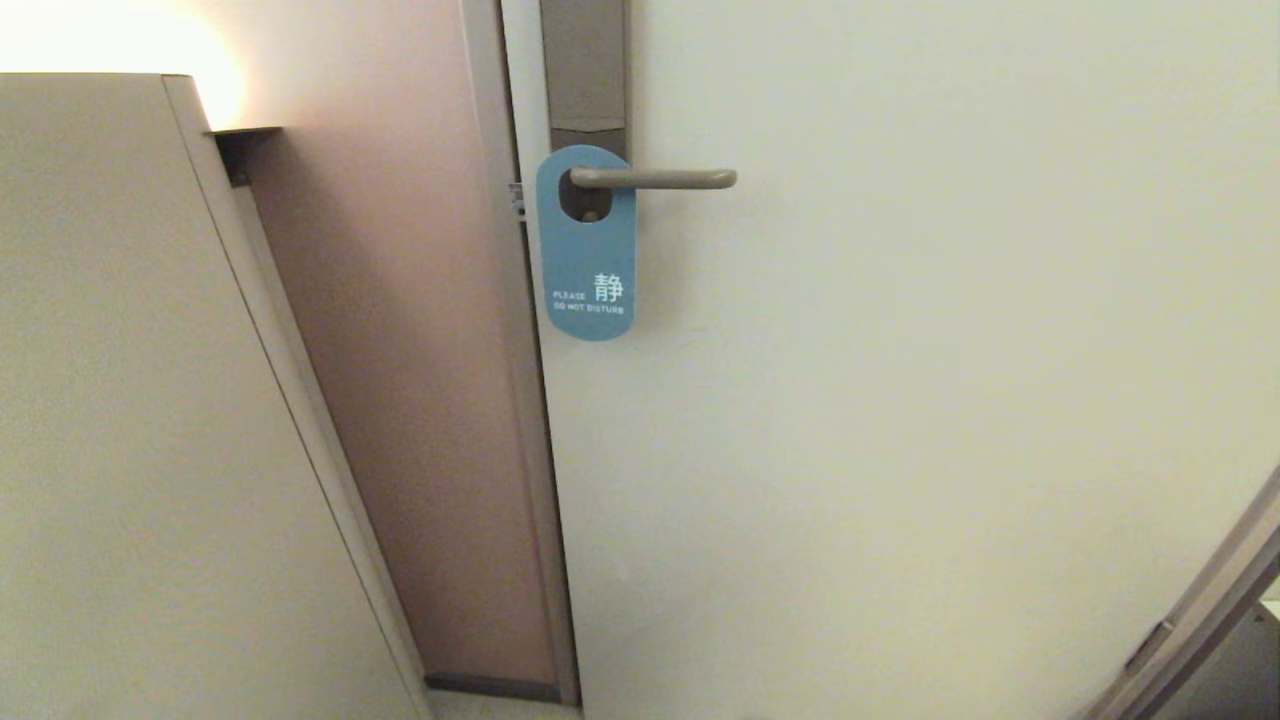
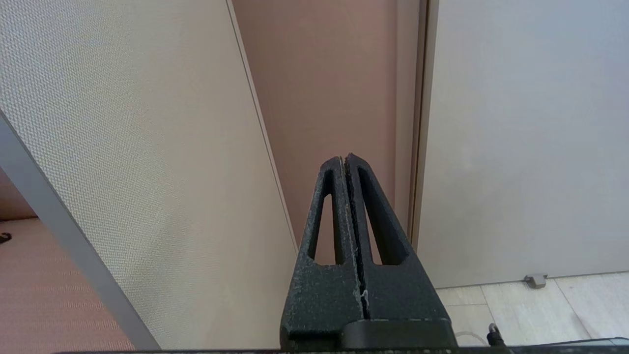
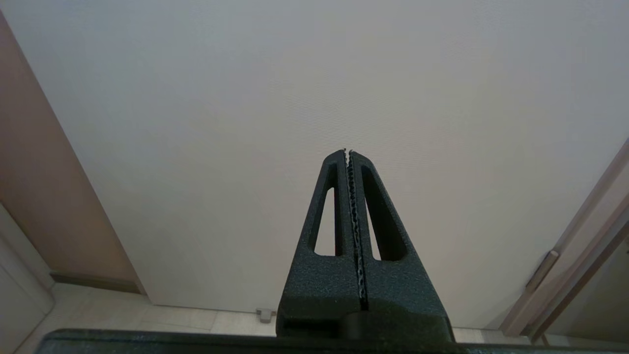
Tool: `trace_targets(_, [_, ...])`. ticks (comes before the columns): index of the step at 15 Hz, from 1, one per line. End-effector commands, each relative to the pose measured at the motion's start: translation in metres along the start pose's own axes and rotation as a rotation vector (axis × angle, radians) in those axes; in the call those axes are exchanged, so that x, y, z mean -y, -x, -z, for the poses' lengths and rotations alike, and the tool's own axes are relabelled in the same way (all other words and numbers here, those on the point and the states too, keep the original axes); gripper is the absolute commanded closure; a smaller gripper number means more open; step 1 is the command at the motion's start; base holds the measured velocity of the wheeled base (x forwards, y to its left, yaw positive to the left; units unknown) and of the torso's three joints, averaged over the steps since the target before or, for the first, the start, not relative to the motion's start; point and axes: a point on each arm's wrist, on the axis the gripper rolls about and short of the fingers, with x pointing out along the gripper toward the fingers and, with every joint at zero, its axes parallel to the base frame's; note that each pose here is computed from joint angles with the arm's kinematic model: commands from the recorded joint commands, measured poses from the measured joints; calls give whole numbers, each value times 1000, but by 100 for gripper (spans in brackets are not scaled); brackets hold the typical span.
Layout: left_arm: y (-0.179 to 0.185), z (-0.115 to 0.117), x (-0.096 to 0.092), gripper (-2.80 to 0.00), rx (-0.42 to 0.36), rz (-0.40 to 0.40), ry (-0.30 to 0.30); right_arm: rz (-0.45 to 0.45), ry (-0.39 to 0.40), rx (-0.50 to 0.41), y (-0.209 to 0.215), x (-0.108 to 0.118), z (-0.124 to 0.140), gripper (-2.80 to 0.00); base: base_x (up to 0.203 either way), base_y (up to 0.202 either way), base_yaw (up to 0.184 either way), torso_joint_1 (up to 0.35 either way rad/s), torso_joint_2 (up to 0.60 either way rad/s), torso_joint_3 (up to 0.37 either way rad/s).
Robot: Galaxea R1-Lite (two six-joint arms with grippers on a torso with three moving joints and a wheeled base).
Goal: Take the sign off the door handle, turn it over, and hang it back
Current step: Take down the sign
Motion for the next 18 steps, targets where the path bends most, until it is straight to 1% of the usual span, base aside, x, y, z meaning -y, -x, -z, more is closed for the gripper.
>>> trace_targets(1, [0, 0, 0, 0, -1, 0, -1, -1, 0, -1, 0, 0, 0, 0, 0, 0, 0, 0, 0, 0])
trace_targets(6, [1, -2, 0, 0, 9, 1, -11, -1, 0, -1, 0, 0, 0, 0, 0, 0, 0, 0, 0, 0])
trace_targets(7, [2, -6, 0, 0, 24, 6, -19, -1, 0, -1, 0, 0, 0, 0, 0, 0, 0, 0, 0, 0])
trace_targets(9, [8, -22, 0, 0, 79, 60, -30, 1, 0, 0, 0, 0, 0, 0, 0, 0, 0, 0, 0, 0])
trace_targets(10, [8, -30, -1, 0, 79, 82, -32, 1, 0, 0, 0, 0, 0, 0, 0, 0, 0, 0, 0, 0])
trace_targets(13, [-5, -62, -4, 0, 4, 120, -21, -1, 0, -1, 0, 0, 0, 0, 0, 0, 0, 0, 0, 0])
trace_targets(15, [-22, -94, -8, 0, -39, 152, -9, -1, 0, -1, 0, 0, 0, 0, 0, 0, 0, 0, 0, 0])
trace_targets(18, [-57, -144, -13, 0, -73, 183, 12, -1, 0, -1, 0, 0, 0, 0, 0, 0, 0, 0, 0, 0])
